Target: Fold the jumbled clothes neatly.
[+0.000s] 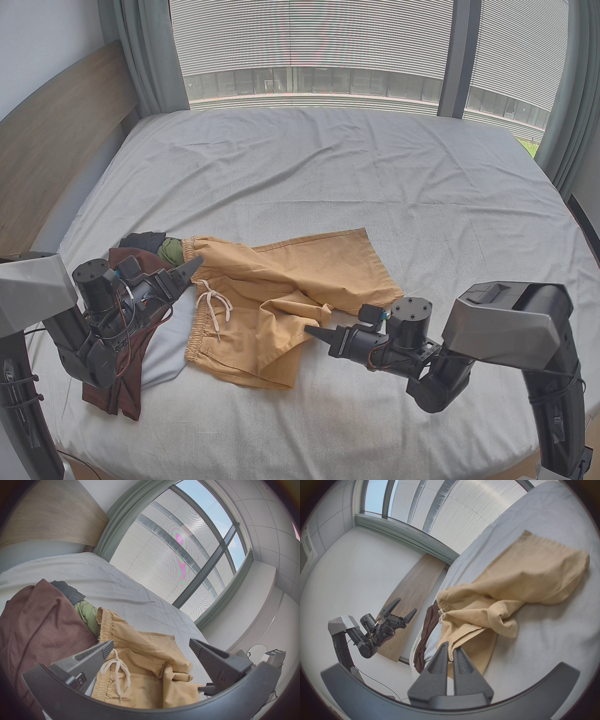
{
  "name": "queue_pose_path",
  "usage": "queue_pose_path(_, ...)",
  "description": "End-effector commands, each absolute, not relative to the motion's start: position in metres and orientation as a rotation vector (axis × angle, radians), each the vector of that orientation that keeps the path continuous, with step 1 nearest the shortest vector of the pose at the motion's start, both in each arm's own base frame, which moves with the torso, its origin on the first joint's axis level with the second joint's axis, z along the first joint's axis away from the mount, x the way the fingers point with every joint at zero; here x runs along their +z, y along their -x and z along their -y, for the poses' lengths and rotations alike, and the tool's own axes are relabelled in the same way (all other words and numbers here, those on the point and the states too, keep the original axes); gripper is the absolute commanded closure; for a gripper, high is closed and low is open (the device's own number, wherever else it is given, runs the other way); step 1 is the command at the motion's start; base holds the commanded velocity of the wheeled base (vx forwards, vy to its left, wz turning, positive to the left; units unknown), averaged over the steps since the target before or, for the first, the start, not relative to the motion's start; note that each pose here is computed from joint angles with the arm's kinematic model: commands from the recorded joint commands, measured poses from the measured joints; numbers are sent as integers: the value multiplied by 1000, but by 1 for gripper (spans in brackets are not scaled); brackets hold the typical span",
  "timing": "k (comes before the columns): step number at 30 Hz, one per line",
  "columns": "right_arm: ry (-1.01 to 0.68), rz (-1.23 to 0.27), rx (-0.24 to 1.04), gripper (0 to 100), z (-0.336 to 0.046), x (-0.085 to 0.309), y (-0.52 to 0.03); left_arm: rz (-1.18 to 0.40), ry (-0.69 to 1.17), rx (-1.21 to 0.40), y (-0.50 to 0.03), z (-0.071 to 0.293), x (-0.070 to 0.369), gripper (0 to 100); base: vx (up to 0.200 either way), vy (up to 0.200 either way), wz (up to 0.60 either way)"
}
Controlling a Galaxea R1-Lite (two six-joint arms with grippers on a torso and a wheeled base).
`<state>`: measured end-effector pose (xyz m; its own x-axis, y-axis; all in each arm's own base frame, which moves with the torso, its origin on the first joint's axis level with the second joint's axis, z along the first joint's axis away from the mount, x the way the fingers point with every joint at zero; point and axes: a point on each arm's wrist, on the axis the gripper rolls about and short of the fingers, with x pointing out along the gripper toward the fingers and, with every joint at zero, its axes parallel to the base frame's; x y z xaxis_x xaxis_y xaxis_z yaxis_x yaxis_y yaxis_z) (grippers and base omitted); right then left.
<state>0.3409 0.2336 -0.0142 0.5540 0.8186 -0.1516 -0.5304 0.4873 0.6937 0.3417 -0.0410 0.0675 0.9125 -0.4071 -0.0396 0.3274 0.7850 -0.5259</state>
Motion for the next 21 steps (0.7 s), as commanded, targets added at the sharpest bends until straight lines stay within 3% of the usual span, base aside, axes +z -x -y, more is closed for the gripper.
queue_pose_path(1, -607, -418, 830, 100, -200, 32, -334, -151, 538, -398, -341, 41, 69, 0, 0, 0, 0)
queue_pose_path(21, -587, -306, 627, 100, -115, 68, -356, -152, 536, -399, -341, 41, 69, 0, 0, 0, 0)
